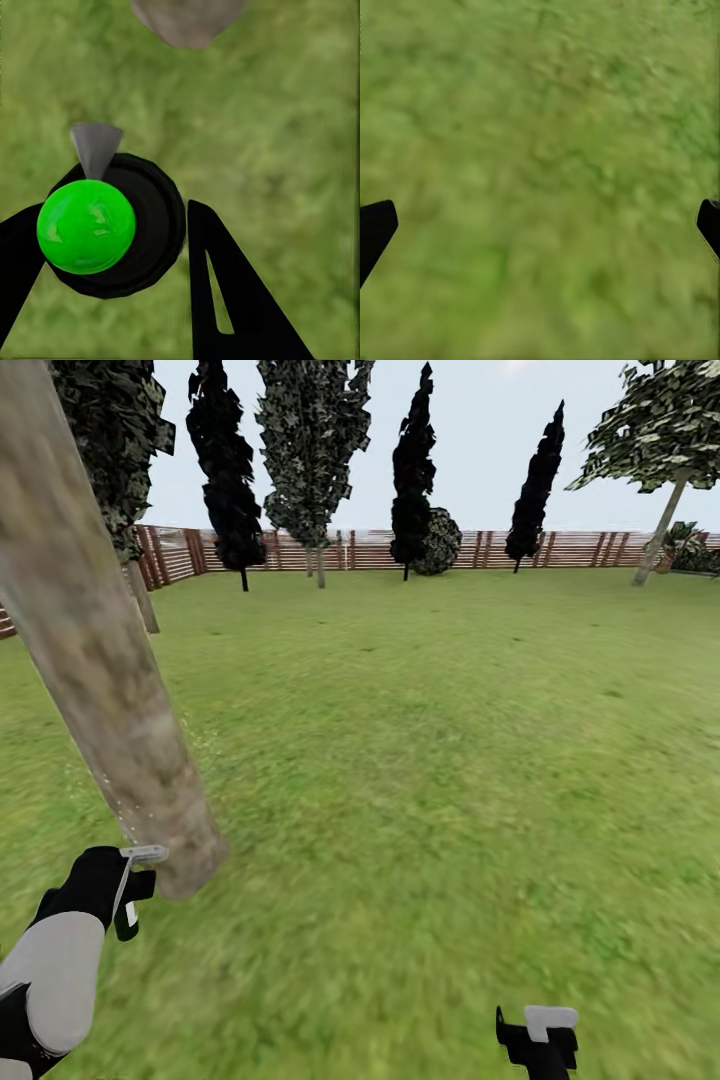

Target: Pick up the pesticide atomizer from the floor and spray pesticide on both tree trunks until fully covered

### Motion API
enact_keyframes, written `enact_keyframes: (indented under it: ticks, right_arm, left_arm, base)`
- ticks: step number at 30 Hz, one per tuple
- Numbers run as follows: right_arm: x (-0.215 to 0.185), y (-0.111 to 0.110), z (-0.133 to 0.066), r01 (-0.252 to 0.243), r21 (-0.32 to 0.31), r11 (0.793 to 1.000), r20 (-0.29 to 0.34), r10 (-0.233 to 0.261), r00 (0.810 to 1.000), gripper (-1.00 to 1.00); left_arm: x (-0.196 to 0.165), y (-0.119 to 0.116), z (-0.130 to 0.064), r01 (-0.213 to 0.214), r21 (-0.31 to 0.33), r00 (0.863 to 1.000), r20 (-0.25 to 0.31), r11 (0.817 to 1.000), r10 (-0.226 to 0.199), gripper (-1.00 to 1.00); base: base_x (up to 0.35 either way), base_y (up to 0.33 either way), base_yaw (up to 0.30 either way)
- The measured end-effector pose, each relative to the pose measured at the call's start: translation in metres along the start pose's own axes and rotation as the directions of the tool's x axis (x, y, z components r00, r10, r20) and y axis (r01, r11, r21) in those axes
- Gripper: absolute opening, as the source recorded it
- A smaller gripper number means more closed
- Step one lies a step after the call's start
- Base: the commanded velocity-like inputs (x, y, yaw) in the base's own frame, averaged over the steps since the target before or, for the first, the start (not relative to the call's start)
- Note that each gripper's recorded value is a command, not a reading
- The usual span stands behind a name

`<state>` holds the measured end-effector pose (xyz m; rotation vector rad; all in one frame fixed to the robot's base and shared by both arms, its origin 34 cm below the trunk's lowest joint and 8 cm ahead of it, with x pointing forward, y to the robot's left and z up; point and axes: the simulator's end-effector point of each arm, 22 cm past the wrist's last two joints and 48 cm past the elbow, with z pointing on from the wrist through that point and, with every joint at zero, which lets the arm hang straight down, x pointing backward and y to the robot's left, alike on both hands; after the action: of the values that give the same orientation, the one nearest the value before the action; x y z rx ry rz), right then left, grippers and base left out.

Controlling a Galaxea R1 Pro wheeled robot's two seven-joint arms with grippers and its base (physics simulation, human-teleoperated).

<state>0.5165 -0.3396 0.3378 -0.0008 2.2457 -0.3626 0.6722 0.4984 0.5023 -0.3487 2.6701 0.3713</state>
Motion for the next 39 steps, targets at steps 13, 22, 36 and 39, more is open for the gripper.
enact_keyframes:
  ticks: [13, 22, 36, 39]
  right_arm:
    - [0.0, 0.0, 0.0, 0.0, 0.0, 1.0, 0.0, 0.0, 1.0, 1.0]
    - [0.0, -0.001, 0.0, 0.001, 0.001, 1.0, 0.0, -0.001, 1.0, 1.0]
    - [0.0, 0.0, 0.0, 0.001, -0.001, 1.0, 0.0, -0.001, 1.0, 1.0]
    - [0.0, 0.0, 0.0, 0.001, 0.0, 1.0, 0.0, -0.001, 1.0, 1.0]
  left_arm:
    - [0.001, 0.0, 0.0, 0.0, 0.001, 1.0, -0.003, 1.0, 0.0, -1.0]
    - [0.0, 0.0, 0.0, -0.001, 0.001, 1.0, -0.001, 1.0, 0.001, -1.0]
    - [0.001, -0.006, 0.0, -0.001, 0.008, 1.0, -0.002, 1.0, 0.001, -1.0]
    - [0.001, -0.01, 0.0, -0.003, 0.012, 1.0, 0.0, 1.0, 0.003, -1.0]
  base:
    - [0.11, -0.272, 0.272]
    - [0.165, -0.272, 0.021]
    - [0.133, -0.27, 0.12]
    - [0.004, -0.054, 0.275]
